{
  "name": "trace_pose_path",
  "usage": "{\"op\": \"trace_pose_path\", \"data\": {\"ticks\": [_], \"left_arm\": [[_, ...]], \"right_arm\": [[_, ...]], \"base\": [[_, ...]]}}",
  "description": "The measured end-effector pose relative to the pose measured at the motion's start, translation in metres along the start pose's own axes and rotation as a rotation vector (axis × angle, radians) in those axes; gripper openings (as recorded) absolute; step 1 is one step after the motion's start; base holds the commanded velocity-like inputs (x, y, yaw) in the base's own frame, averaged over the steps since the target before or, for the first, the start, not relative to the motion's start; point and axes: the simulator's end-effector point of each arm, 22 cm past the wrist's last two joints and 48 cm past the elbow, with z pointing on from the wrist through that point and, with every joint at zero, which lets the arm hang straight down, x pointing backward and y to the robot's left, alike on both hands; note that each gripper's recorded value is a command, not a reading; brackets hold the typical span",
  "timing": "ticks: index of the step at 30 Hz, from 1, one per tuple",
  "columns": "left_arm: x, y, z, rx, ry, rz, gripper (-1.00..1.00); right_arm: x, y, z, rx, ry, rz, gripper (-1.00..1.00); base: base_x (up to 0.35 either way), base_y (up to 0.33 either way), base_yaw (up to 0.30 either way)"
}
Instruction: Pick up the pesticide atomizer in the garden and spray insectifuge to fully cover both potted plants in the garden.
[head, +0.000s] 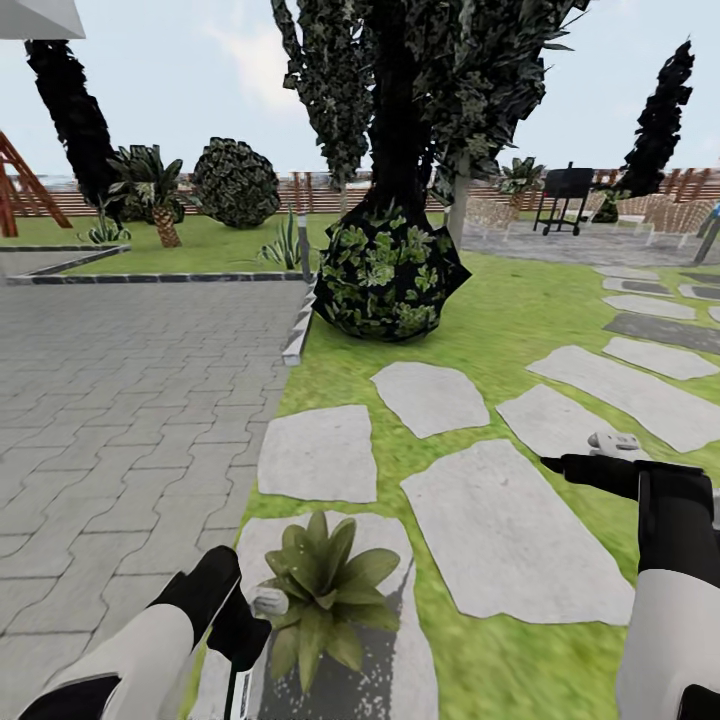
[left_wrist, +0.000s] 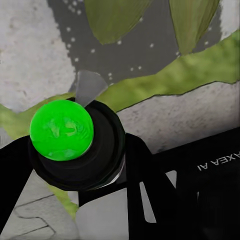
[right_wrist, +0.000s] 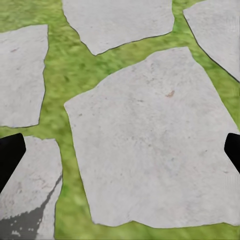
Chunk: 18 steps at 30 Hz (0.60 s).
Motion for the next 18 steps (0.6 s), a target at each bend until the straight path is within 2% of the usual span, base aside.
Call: {"op": "trace_pose_path", "data": {"ticks": [7,18], "left_arm": [[0.0,0.0002,0.0001,0.0,0.0,0.001,-1.0],[-0.0003,0.0011,-0.0002,-0.005,0.001,0.003,-1.0]], "right_arm": [[0.0001,0.0001,0.0002,0.0,0.001,0.0,1.0],[0.0006,0.0,0.0005,0.0,0.001,0.0,1.0]], "base": [[-0.095,-0.222,0.036],[-0.006,-0.013,0.207]]}}
